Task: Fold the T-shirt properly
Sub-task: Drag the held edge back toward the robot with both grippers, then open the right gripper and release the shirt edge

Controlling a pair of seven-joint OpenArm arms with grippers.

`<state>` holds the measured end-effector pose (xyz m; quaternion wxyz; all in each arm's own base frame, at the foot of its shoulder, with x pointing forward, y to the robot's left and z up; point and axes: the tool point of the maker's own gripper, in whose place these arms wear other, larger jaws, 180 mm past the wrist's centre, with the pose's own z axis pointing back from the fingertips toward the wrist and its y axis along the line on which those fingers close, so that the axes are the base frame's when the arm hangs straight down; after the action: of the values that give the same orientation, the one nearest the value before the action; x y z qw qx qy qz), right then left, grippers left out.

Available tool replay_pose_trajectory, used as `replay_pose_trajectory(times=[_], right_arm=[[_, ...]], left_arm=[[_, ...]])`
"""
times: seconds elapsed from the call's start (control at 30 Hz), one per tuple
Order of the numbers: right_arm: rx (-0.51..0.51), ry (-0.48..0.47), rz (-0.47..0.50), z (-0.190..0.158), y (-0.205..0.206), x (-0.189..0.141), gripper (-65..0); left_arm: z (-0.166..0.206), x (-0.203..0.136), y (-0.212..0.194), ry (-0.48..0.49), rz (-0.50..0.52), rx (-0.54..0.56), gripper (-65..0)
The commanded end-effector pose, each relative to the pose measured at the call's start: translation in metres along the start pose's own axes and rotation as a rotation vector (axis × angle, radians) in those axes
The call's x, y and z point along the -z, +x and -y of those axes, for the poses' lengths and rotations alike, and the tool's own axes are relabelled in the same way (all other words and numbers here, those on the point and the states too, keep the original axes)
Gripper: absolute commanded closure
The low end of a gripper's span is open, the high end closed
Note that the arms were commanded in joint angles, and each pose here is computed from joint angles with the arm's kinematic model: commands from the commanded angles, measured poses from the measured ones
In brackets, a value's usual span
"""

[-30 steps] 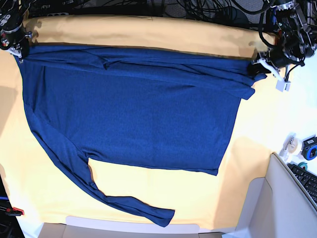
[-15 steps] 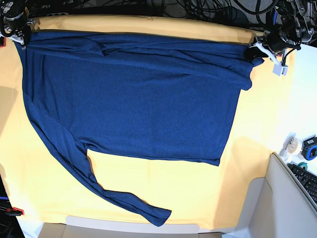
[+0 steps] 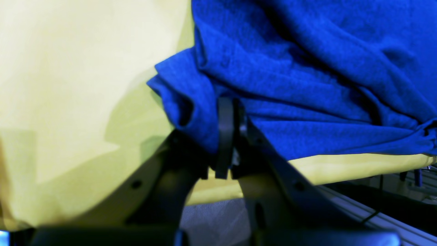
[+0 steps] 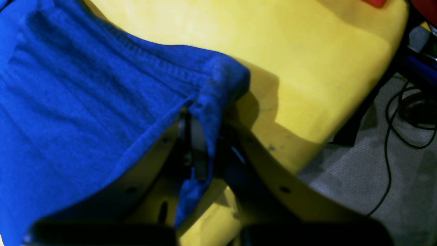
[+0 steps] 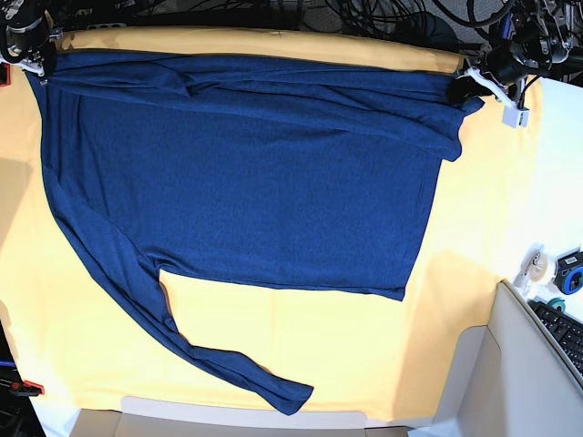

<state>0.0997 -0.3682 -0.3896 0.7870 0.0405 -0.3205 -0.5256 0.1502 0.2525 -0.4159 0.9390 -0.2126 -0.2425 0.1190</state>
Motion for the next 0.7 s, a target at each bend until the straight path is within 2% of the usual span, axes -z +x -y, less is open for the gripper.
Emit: replay_pose_trajectory(times=[0.0, 0.23, 0.33, 0.43, 0.57, 0.67], right_arm=[[-0.017, -0.058, -0.003, 0.014, 0.001, -0.004, 0.0], [-0.014, -0.058, -0.010, 0.015, 0.000, -0.004, 0.0], [-0.035, -0.032, -0.075, 0.010, -0.011, -0.003, 0.0], [-0.071, 0.013, -0.125, -0.001, -0.020, -0.001, 0.0], [-0.046, 0.009, -0.157, 0.004, -0.027, 0.005, -0.1], [-0.039, 0.002, -0.165, 0.008, -0.029, 0.005, -6.7]], left_arm=[[-0.009, -0.005, -0.007, 0.041, -0.045, 0.019, 0.0], [-0.004, 0.001, -0.015, 0.028, -0.048, -0.006, -0.1], [-0.004, 0.001, -0.015, 0.028, -0.048, -0.007, -0.3], [-0.004, 0.001, -0.015, 0.028, -0.048, -0.007, -5.0], [-0.001, 0.003, -0.017, 0.021, -0.043, -0.020, -12.2], [-0.001, 0.003, -0.017, 0.020, -0.042, -0.023, -12.7]])
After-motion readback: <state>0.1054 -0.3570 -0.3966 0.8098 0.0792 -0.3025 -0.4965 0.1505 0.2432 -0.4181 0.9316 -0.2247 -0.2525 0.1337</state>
